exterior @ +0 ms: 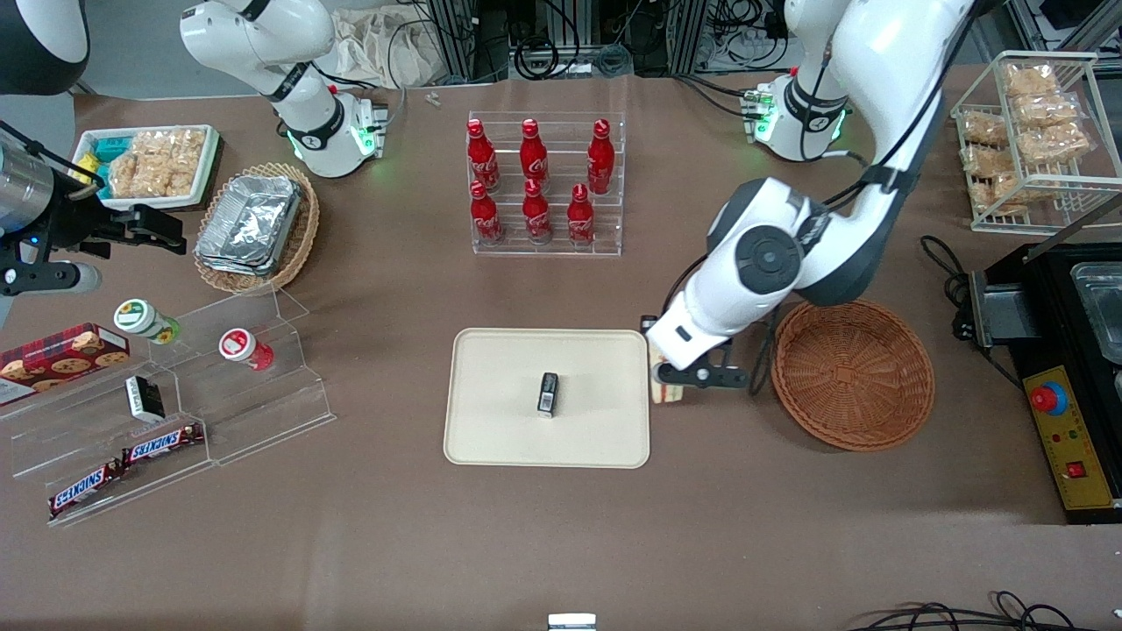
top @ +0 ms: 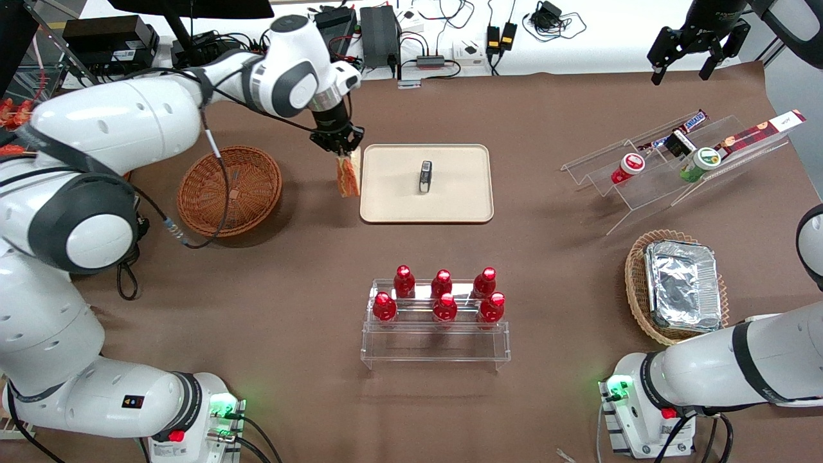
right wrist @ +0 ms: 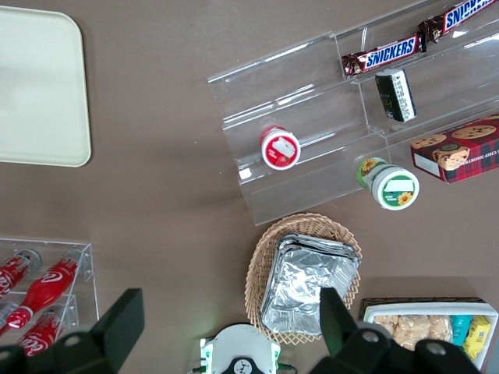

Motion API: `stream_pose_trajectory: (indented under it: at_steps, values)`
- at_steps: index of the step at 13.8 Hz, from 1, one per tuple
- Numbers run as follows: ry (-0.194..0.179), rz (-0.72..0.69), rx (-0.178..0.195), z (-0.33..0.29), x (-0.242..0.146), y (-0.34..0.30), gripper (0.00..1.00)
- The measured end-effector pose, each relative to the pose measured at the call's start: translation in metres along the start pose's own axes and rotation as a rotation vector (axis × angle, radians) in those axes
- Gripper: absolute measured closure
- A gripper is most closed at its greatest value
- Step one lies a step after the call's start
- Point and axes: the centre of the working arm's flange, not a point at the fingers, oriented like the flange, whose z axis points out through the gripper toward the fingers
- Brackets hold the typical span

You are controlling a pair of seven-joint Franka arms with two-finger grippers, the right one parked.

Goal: Place sandwich from basket to tray
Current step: 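Lift the sandwich out of the basket and carry it over the white tray, then lower the sandwich onto the tray beside the black box and open the gripper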

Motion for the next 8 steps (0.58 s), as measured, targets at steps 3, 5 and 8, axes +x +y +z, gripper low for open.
stream_pose_trajectory:
  at_steps: [3,5,8]
  values:
    - [0.002,0.008,0.017,0.038,0.017,0.017,0.89]
    - [-0.003,0.003,0.04,0.063,0.023,0.026,0.89]
    - [-0.015,-0.002,0.047,0.096,0.028,0.03,0.89]
